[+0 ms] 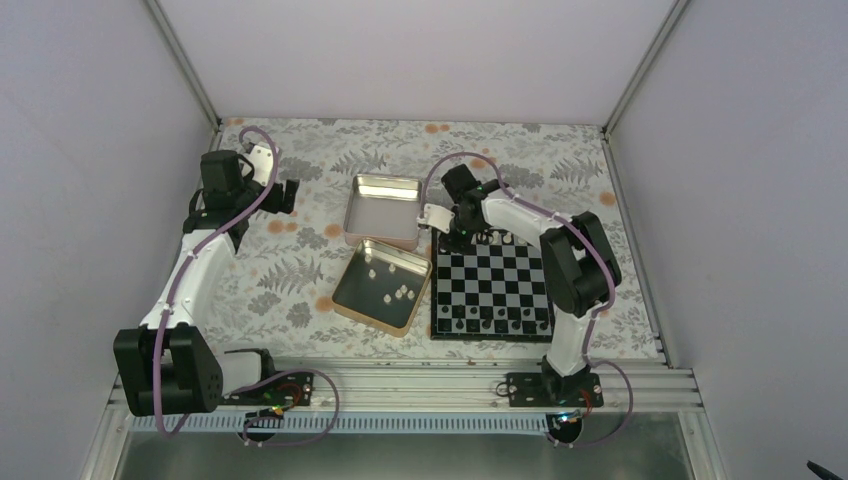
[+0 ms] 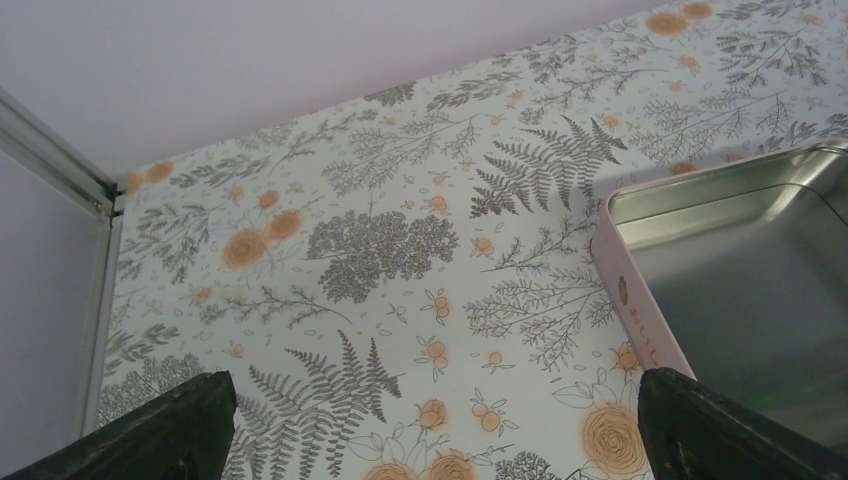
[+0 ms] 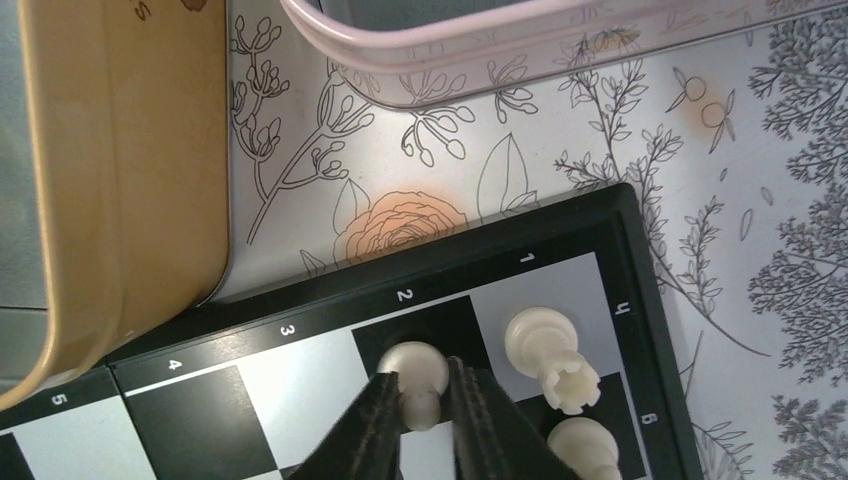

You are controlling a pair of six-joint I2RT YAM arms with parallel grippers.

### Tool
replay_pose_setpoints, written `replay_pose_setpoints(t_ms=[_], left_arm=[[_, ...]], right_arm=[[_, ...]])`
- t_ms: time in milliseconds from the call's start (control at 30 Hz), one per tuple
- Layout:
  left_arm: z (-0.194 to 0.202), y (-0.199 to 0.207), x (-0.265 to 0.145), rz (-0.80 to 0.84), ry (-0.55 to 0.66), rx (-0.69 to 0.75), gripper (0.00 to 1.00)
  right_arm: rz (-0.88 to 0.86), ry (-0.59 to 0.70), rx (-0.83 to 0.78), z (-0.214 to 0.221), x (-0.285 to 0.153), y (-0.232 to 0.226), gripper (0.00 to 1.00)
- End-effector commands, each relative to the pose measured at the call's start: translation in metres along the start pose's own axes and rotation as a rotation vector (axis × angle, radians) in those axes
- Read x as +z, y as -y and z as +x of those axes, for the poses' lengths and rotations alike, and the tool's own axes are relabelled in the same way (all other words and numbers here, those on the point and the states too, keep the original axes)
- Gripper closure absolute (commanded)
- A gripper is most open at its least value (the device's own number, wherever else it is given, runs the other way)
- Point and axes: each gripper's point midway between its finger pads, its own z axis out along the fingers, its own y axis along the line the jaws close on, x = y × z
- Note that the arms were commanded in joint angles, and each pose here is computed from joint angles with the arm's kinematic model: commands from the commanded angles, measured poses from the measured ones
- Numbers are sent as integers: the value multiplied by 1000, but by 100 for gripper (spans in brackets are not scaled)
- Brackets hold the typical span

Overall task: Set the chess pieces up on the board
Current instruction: Place the chess piece on the chessboard, then pick up the chess piece from the storage box.

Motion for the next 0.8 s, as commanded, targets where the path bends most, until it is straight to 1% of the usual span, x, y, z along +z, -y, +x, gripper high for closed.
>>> replay_pose_setpoints(t_ms=[0, 67, 100, 267, 367, 433, 500, 600, 767], left_arm=[[-2, 1, -1, 13, 12, 5, 0], [-2, 1, -1, 14, 11, 4, 0], [-2, 1, -1, 13, 12, 4, 0], [-3, 1, -2, 14, 14, 4, 0], [-3, 1, -1, 14, 14, 5, 0], [-4, 1, -2, 13, 13, 3, 0], [-4, 1, -2, 12, 16, 4, 0], [-5, -1, -3, 3, 17, 4, 0], [-4, -1, -4, -3, 18, 5, 0]], right_arm=[[34, 45, -7, -13, -11, 11, 77], [53, 61, -8, -17, -22, 12, 68], [57, 70, -10, -19, -28, 12, 67], [71, 112, -32, -35, -61, 4, 67], [72, 149, -78, -60, -84, -12, 67], [65, 165, -132, -81, -93, -32, 68], [44, 174, -195, -102, -94, -57, 69], [6, 163, -289, -126, -83, -93, 69], [-49, 131, -357, -141, -45, -118, 70]])
